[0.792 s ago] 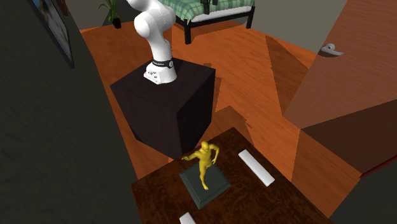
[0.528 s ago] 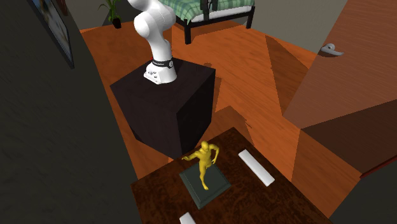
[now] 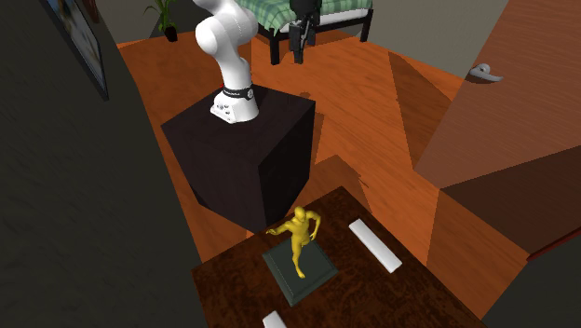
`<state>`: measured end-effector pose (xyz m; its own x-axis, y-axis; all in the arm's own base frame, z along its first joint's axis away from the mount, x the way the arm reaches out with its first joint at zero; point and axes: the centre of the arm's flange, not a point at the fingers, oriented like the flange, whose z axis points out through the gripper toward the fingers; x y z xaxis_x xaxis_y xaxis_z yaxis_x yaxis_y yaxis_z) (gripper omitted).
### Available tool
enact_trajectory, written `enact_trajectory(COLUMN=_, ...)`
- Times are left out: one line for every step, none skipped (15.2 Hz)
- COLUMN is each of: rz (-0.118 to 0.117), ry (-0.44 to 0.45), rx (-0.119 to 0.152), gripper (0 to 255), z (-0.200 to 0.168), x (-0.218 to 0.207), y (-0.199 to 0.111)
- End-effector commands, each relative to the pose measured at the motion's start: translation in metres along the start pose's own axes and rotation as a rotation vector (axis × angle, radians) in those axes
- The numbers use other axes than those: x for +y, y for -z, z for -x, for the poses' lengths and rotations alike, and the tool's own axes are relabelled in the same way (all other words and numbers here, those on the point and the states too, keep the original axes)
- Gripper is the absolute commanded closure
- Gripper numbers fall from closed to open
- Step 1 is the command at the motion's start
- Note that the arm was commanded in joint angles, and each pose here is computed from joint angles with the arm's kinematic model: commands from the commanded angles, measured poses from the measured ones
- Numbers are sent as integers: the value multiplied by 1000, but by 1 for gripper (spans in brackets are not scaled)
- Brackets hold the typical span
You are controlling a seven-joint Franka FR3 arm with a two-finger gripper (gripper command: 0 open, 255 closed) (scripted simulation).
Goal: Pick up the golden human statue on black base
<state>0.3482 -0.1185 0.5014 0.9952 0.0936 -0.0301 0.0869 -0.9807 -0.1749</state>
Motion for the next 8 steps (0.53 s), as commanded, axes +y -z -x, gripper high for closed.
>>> enact_trajectory(rz=-2, ry=5, rx=-1, gripper=0, z=-9, x=23, y=-11)
enact_trajectory(rz=-4, ry=7, rx=-2, gripper=0, z=-13, x=35, y=-16)
enact_trajectory(rz=-6, ry=9, rx=-2, gripper=0, z=-16, x=47, y=-22)
enact_trajectory(rz=-8, ry=10, rx=-2, gripper=0, z=-20, x=59, y=-27)
enact_trajectory(rz=-10, ry=12, rx=-3, gripper=0, z=-24, x=71, y=-32)
enact_trajectory(rz=-12, ry=14, rx=-3, gripper=0, z=-28, x=83, y=-37)
enact_trajectory(rz=-15, ry=16, rx=-4, gripper=0, z=-32, x=94, y=-43)
enact_trajectory(rz=-17, ry=18, rx=-4, gripper=0, z=-36, x=106, y=-48)
